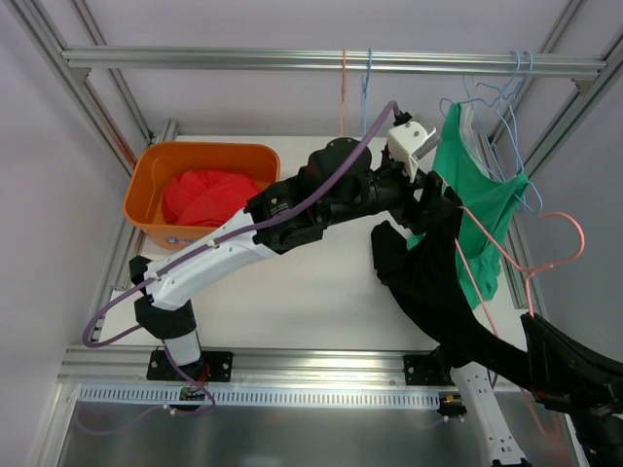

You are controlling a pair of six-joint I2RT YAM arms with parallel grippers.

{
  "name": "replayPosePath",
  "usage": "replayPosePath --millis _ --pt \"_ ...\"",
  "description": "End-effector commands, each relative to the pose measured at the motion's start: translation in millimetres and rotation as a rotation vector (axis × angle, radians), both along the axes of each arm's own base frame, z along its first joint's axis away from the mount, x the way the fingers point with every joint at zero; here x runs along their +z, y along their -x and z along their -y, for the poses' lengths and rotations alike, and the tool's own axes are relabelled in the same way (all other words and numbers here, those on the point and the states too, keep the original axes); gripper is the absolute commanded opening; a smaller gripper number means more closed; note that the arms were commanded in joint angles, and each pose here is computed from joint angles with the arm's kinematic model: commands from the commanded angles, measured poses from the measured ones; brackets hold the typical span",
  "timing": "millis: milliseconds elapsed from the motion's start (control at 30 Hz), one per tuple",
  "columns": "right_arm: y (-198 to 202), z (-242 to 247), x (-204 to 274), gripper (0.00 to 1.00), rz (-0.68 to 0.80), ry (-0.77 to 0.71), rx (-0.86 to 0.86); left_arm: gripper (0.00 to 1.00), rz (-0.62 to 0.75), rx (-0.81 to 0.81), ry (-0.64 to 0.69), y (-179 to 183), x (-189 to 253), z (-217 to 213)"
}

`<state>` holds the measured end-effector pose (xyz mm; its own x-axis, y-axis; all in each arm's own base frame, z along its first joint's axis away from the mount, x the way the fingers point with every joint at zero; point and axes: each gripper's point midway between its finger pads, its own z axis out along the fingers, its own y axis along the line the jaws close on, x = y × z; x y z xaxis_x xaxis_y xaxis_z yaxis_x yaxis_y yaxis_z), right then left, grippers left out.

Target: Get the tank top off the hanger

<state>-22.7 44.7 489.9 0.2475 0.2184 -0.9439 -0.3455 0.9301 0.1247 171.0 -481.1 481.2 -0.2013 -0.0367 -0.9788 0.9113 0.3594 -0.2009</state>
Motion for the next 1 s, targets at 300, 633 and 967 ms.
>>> replayPosePath --millis 300,633,967 --pt "-27 -6 9 0.00 -0.057 -0.043 0.058 0.10 0.012 0.016 0.032 0 9 -2" --pt "-36 -17 -5 0.00 -0.086 -0.007 0.122 0.00 -0.054 0.485 0.029 -60 -10 -61" --pt "29 -53 -1 0.00 0.047 0.133 0.436 0.00 -0.085 0.794 0.091 -80 -8 -162"
